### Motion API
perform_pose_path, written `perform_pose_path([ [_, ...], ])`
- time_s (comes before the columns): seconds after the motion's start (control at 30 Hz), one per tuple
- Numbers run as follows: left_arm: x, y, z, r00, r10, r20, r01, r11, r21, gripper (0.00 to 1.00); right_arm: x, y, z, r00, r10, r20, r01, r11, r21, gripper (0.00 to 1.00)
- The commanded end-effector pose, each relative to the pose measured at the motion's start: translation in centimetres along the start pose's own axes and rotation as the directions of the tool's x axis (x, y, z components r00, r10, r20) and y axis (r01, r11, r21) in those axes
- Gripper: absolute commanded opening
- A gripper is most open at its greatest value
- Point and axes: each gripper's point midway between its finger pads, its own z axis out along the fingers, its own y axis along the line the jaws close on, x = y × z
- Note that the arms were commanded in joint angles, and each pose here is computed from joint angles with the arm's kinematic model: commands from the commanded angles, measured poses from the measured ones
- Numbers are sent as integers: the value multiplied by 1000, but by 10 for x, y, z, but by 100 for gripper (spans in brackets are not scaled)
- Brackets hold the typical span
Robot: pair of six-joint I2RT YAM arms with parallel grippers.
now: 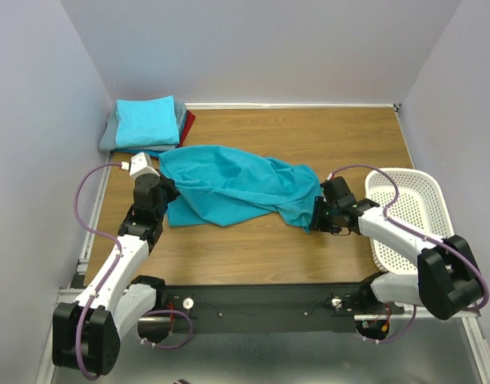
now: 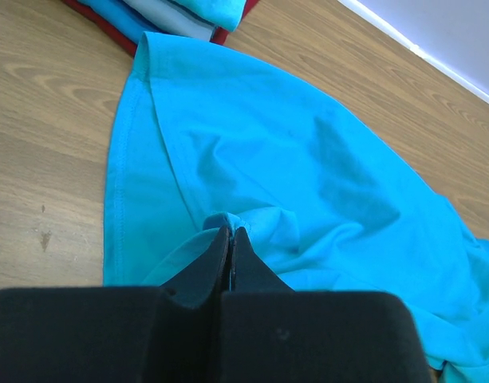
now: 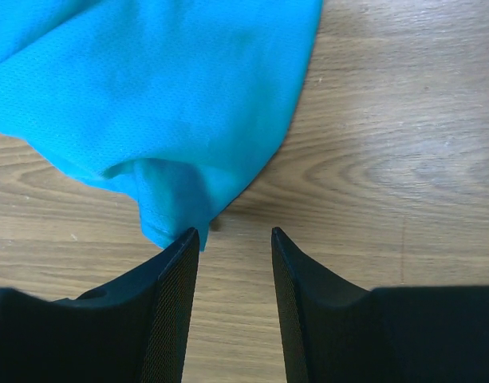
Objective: Fold and stack the t-shirts
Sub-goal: Flatten the tshirt out
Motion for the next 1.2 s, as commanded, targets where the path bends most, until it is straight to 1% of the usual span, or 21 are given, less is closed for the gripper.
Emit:
perform_pose_path([
  [0.0,-1,-3,1,1000,5,6,-6,1000,23,0,3,8,3,1000,9,-8,-10,999,-35,49],
  [0.67,1,-4,2,1000,11,-2,-11,1000,29,0,8,20,11,1000,-23,-22,21,998,-55,49],
  [0.87,3,-3,3,1000,14,-8,-13,999,29,0,18,22,18,997,-48,-56,47,998,-31,49],
  [1.0,2,-3,2,1000,13,-4,-13,999,29,0,20,21,20,997,-55,-54,54,998,-18,48],
  [1.07,2,-4,2,1000,13,-5,-13,999,31,0,22,21,20,996,-62,-57,61,998,-14,46],
  [1.1,3,-3,3,1000,14,-8,-13,999,29,0,22,21,20,996,-64,-57,63,998,-13,43],
  [1.13,2,-4,3,1000,13,-3,-13,999,30,0,23,20,21,996,-65,-58,65,998,-7,36],
  [1.17,2,-4,3,1000,13,-3,-13,999,30,0,24,19,23,996,-69,-64,69,998,-1,33],
])
